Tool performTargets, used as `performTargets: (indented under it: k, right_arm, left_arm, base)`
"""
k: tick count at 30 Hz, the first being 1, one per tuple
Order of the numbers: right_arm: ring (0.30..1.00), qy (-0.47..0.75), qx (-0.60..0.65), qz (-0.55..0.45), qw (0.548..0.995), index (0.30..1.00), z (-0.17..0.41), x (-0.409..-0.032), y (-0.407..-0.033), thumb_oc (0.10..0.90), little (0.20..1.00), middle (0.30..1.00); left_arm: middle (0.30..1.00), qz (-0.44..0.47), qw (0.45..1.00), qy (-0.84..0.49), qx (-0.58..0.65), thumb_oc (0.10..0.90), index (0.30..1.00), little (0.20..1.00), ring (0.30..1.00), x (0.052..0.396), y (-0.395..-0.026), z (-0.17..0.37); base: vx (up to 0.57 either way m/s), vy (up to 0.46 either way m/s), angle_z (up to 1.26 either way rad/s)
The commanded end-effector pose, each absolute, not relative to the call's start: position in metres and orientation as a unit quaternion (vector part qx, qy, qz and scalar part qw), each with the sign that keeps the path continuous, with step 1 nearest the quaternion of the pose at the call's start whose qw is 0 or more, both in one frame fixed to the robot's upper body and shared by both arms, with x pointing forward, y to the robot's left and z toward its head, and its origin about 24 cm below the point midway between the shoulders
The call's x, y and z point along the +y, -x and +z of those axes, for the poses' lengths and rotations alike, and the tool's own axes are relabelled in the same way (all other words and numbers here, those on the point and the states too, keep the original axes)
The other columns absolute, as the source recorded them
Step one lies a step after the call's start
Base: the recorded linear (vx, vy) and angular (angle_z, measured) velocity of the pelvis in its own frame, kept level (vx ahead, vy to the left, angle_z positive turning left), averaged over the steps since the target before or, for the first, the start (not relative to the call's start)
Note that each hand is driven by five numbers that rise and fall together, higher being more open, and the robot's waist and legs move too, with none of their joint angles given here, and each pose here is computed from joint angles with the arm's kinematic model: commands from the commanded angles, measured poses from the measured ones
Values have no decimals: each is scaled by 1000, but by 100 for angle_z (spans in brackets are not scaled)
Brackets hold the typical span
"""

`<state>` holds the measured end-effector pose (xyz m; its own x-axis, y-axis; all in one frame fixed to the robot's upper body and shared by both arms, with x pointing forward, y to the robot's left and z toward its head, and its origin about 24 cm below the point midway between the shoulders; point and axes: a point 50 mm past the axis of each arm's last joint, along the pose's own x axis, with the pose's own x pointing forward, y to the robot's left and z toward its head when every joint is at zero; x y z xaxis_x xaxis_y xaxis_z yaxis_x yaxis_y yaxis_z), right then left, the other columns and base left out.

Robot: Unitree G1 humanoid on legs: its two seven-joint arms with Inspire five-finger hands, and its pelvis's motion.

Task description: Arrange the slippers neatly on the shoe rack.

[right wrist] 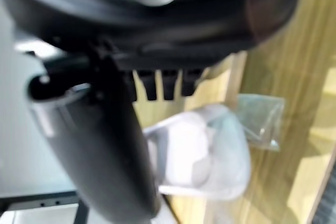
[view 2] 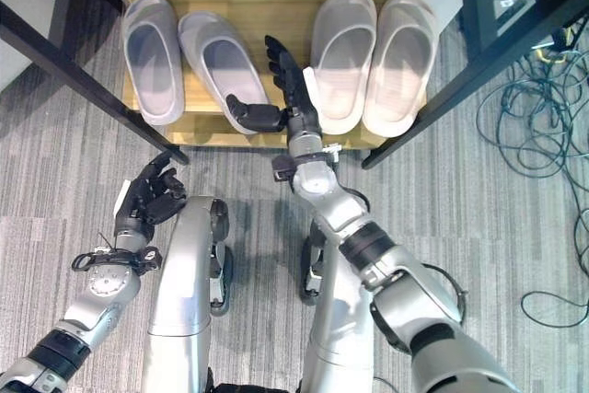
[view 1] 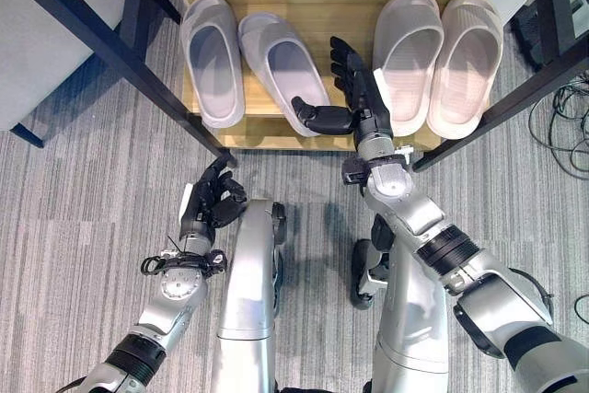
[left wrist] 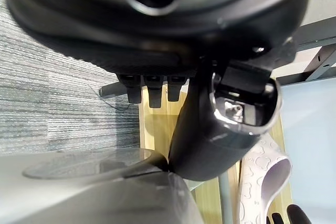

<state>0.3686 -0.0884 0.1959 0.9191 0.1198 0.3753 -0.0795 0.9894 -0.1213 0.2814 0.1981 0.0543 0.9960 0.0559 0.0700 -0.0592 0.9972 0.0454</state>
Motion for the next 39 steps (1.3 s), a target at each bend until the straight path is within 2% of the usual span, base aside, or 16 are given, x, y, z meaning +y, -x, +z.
performTargets:
  k: [1,11,22,33,39]
  right_arm:
    - [900,-13,-304,159,939,900,247,-34,-342,800,900,900]
    - [900,-63,-270,194,941,900,241,3,-338,800,900,900]
    - [900,-58,-265,184,945,900,241,17,-341,800,900,900]
    - [900,34,-355,146,923,900,266,-7,-339,800,900,900]
    - [900,73,-416,142,895,900,282,-36,-327,800,900,900]
  left_arm:
    - [900,-30,999,-39,-19,800,900,900,900,171,-263,40]
    - [900,-37,998,-32,-33,800,900,900,900,163,-268,46]
    - [900,-43,998,-28,-39,800,900,900,900,159,-269,47]
    - [900,-43,998,-27,-34,800,900,900,900,162,-266,44]
    - [900,-30,999,-30,-24,800,900,900,900,171,-261,40]
  base:
    - [0,0,0]
    - [-3,-11,0]
    - [0,0,0]
    - [0,0,0]
    - [0,0,0]
